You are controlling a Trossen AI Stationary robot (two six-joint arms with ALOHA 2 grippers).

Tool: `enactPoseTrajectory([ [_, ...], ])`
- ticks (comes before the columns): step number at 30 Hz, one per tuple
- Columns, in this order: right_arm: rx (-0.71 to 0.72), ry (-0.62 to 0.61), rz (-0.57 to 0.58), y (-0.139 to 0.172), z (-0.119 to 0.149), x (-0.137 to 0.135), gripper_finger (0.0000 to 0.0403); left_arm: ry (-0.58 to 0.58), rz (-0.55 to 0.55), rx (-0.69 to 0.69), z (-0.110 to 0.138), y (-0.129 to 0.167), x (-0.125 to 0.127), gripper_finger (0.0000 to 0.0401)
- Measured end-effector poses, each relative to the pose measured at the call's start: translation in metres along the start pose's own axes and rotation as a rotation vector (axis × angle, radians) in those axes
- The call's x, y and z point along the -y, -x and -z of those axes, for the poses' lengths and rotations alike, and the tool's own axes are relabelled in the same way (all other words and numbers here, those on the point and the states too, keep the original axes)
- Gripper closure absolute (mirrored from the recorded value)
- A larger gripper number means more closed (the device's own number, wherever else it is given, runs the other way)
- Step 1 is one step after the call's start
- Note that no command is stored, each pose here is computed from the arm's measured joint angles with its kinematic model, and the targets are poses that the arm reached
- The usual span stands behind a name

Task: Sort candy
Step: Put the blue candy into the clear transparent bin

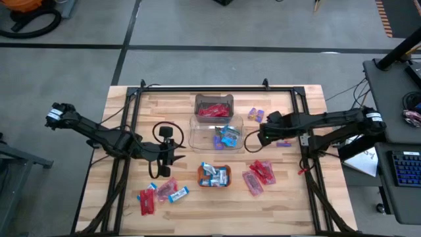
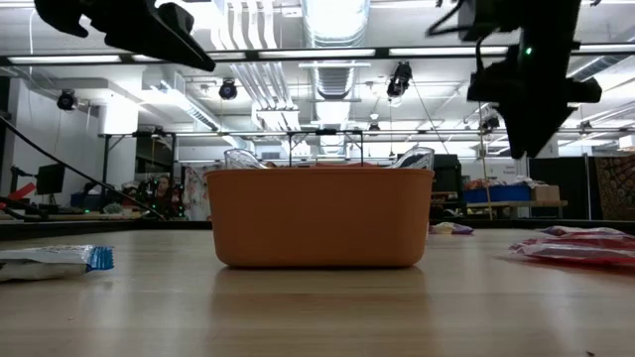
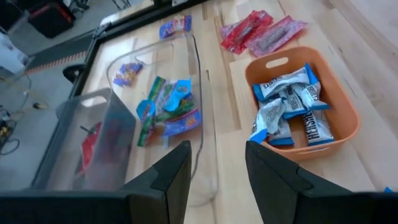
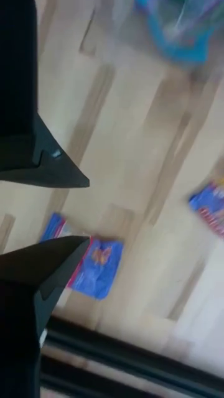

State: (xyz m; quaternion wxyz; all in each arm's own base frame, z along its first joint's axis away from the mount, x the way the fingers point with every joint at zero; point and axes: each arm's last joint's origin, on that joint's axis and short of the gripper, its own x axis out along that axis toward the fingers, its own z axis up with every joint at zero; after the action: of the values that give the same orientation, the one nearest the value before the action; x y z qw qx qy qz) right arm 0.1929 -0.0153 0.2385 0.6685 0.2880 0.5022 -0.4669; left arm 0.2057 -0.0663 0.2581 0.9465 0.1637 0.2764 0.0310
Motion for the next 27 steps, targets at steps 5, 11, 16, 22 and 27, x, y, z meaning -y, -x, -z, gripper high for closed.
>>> enactPoseTrajectory([
  [5, -0.096, 0.004, 0.051, -0.018, -0.009, 0.002, 0.0228, -0.036, -0.015, 0.012, -0.003, 0.003, -0.006, 0.0265],
  [11, -0.185, -0.044, 0.112, -0.041, -0.01, 0.016, 0.0202, -0.042, -0.046, 0.004, -0.001, 0.005, -0.015, 0.0265],
  [16, -0.236, -0.1, 0.169, -0.058, -0.003, 0.028, 0.02, -0.034, -0.07, -0.013, 0.002, 0.003, -0.021, 0.0265],
  [22, -0.258, -0.148, 0.139, -0.074, 0.004, 0.031, 0.02, -0.026, -0.093, -0.027, 0.004, 0.0, -0.027, 0.0265],
  [27, -0.273, -0.16, 0.152, -0.085, 0.011, 0.035, 0.02, -0.024, -0.097, -0.03, 0.004, 0.0, -0.028, 0.0265],
])
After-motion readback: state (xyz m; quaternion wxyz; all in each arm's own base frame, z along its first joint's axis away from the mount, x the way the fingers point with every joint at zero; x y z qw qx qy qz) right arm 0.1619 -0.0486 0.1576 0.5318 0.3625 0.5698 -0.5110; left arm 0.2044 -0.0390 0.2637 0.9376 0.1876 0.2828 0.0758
